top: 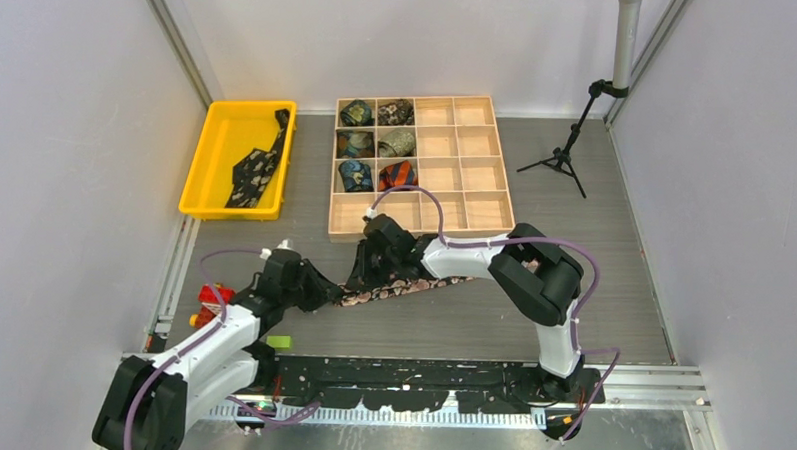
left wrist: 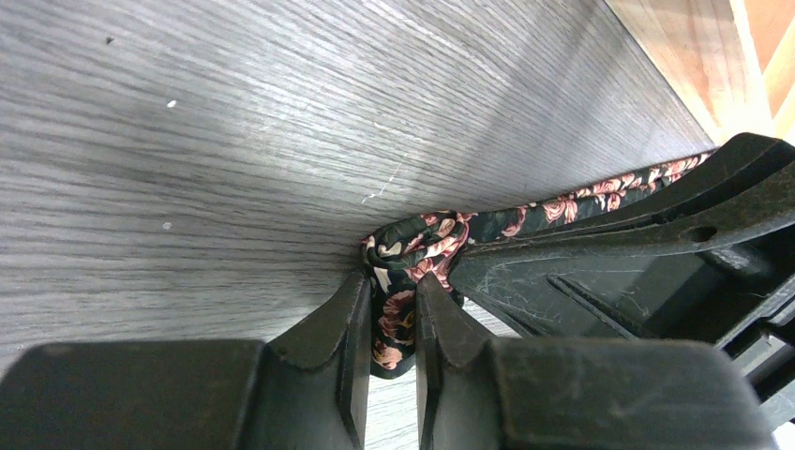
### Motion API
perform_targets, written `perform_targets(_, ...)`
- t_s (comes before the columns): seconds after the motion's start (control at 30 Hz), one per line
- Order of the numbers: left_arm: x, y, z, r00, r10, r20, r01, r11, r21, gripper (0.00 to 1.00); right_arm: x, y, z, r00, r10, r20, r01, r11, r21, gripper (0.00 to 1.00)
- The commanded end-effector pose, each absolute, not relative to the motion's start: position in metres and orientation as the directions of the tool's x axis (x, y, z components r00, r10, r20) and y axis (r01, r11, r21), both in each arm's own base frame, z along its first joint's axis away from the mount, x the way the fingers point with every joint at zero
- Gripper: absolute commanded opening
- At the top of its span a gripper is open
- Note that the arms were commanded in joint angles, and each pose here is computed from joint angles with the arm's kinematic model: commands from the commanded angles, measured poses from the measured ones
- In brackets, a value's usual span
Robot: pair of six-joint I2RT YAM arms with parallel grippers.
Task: Roll the ties
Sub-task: Roll the tie at the center of the board.
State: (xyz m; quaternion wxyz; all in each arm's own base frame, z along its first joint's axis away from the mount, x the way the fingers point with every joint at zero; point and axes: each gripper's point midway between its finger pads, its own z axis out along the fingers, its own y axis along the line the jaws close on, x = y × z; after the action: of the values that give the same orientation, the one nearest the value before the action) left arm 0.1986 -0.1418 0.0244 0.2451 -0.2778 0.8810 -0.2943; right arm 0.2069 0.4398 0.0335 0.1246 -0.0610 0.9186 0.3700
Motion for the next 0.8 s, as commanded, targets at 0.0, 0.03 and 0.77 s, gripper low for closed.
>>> perform_targets(0.0, 0.202, -0.141, 0.033, -0.760, -0.563, -0.326, -0.275, 0.732, -0.624, 0.07, 0.202, 0.422, 0.033, -0.958, -0.068, -0.277, -0.221, 0.789, 0.573, 0.16)
perform_targets(0.03, 0.201, -0.141, 0.034, -0.770, -0.549, -0.327, -0.267, 0.741, -0.616, 0.06, 0.204, 0.423, 0.039, -0.955, -0.071, -0.286, -0.229, 0.791, 0.567, 0.16)
perform_targets(0.77, 0.188, -0.122, 0.067, -0.871, -0.328, -0.366, -0.160, 0.894, -0.419, 0.00, 0.190, 0.454, 0.071, -0.943, -0.095, -0.320, -0.276, 0.762, 0.585, 0.18)
